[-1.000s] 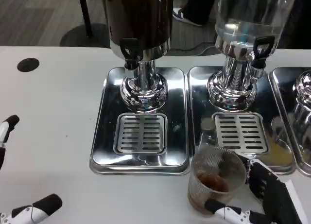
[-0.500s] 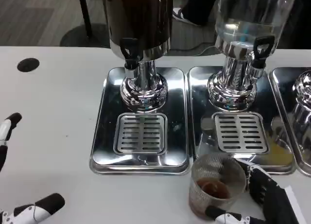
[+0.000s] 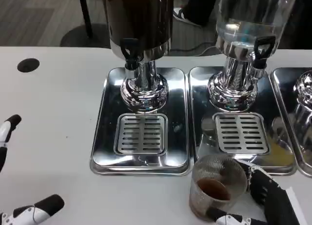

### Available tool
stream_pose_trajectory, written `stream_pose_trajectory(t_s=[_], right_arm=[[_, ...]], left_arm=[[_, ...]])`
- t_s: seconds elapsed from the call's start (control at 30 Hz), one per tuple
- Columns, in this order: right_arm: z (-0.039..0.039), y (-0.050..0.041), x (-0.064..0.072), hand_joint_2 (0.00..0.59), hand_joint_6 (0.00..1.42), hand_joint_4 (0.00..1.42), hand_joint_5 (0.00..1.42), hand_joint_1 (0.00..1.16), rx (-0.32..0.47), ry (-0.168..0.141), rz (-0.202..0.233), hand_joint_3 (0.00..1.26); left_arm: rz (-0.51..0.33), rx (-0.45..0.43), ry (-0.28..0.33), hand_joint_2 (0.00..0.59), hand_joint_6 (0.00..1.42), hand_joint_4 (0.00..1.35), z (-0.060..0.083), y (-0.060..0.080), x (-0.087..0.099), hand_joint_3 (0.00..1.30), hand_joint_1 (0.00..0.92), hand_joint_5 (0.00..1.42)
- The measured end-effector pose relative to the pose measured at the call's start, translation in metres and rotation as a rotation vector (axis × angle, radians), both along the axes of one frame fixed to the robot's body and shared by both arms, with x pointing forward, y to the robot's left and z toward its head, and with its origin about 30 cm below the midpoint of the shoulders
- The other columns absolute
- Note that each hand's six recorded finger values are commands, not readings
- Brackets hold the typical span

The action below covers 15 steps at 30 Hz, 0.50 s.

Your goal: Grasp the cup under the faucet to collect the drink, then remove the cup.

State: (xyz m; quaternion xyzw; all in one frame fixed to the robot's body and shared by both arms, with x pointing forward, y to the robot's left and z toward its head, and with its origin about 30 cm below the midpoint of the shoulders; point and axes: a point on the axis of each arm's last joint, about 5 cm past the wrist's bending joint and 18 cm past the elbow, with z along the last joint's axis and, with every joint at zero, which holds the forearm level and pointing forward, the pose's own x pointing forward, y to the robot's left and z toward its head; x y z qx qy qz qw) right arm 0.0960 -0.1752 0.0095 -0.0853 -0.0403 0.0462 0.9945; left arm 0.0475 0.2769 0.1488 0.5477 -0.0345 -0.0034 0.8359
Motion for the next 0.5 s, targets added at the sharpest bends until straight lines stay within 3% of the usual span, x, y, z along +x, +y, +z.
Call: stream_pose_trajectory(t_s=[0.5], right_arm=[[-0.0011, 0.0009, -0.0016, 0.174, 0.37, 0.40, 0.44, 0.97, -0.019, -0.007, 0.002, 0.44]], left_arm=[[0.001, 0.002, 0.006, 0.006, 0.00, 0.00, 0.0001, 0.0005, -0.0014, 0.00, 0.000, 0.00]])
